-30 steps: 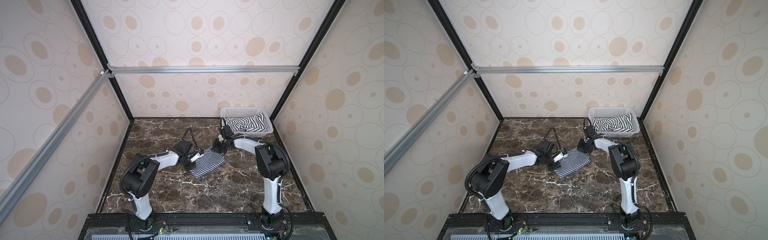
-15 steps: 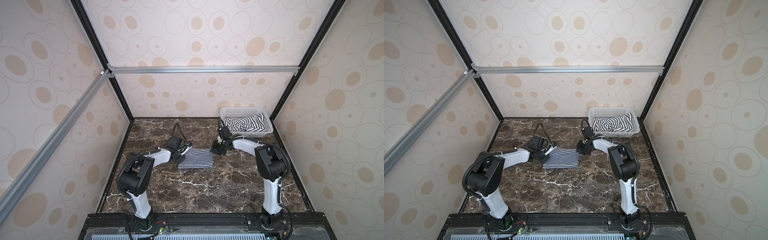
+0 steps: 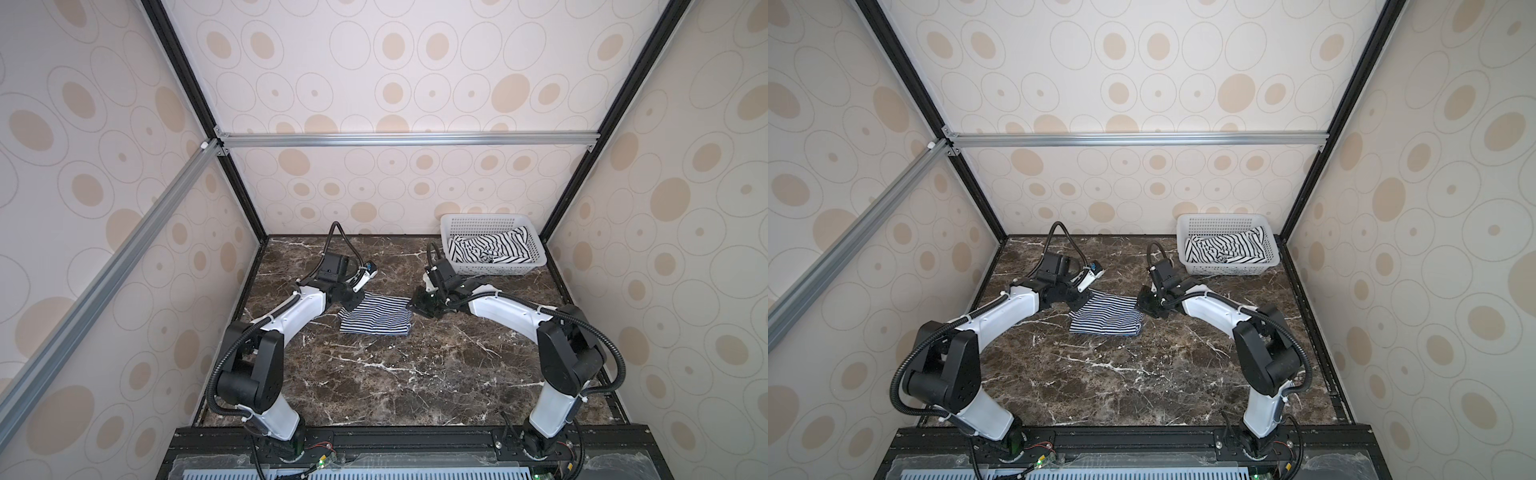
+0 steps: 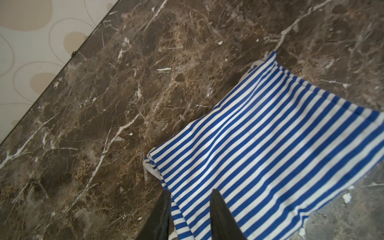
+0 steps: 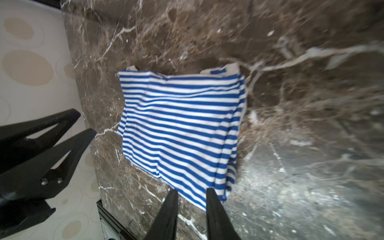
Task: Fold and stack tank tops
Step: Rotate the tank top at the center of the table, then move the tank top to the middle-left of the table.
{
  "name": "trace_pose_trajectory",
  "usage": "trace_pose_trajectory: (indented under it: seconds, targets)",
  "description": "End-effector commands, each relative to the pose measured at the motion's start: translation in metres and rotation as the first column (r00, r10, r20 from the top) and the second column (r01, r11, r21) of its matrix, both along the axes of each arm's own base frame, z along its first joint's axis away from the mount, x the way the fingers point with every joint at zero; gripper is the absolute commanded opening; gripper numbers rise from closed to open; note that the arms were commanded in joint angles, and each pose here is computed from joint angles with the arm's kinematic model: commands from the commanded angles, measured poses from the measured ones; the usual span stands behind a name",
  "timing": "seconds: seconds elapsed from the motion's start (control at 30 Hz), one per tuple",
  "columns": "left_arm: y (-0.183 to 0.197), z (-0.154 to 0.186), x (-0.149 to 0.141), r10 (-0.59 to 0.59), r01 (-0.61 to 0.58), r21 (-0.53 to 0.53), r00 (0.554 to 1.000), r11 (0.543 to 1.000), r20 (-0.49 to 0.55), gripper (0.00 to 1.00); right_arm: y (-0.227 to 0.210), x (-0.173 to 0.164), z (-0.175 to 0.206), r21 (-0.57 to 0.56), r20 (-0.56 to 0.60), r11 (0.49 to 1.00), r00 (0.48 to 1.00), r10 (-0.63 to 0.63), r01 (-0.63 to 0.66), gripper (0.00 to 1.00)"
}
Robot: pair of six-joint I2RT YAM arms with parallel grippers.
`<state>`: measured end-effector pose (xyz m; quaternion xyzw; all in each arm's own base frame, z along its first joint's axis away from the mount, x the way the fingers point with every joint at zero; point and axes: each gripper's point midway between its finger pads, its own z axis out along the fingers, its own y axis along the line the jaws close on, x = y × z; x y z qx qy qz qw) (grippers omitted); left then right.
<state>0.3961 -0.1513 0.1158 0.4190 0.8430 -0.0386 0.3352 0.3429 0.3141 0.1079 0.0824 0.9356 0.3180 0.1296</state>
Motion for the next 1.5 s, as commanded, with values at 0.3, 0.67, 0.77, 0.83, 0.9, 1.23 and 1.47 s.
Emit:
trace_pose_trajectory:
  seconds: [0.3, 0.67, 0.77, 0.83, 0.9, 1.23, 1.47]
  targets:
    - [0.021, -0.083, -0.045, -0.01, 0.021, 0.085, 0.992, 0.996, -0.128, 0.31, 0.02, -0.025, -0.069, 0.036, -0.113, 0.999, 0.994, 0.01, -0.006, 0.21]
    - [0.056, -0.115, -0.055, 0.081, -0.049, 0.184, 0.982, 0.982, -0.17, 0.3, -0.01, -0.051, -0.109, -0.037, -0.188, 0.999, 0.982, -0.019, 0.012, 0.21]
    - [0.067, -0.116, -0.055, 0.108, -0.073, 0.192, 0.978, 0.979, -0.176, 0.29, -0.011, -0.053, -0.102, -0.03, -0.176, 1.0, 0.984, -0.01, 0.005, 0.22]
    - [0.075, -0.114, -0.056, 0.125, -0.089, 0.193, 0.975, 0.977, -0.182, 0.29, -0.013, -0.054, -0.097, -0.036, -0.168, 0.999, 0.986, -0.008, 0.002, 0.22]
    - [0.082, -0.112, -0.057, 0.14, -0.103, 0.195, 0.973, 0.975, -0.183, 0.29, -0.01, -0.054, -0.091, -0.018, -0.157, 1.0, 0.987, 0.009, -0.012, 0.22]
    - [0.127, -0.118, -0.06, 0.235, -0.187, 0.236, 0.952, 0.954, -0.195, 0.29, 0.023, -0.041, -0.031, 0.076, -0.007, 0.991, 0.994, 0.11, -0.109, 0.31]
    - [0.185, -0.128, -0.061, 0.363, -0.296, 0.272, 0.9, 0.915, -0.242, 0.29, 0.013, -0.039, -0.028, 0.031, 0.011, 0.996, 0.996, 0.086, -0.086, 0.32]
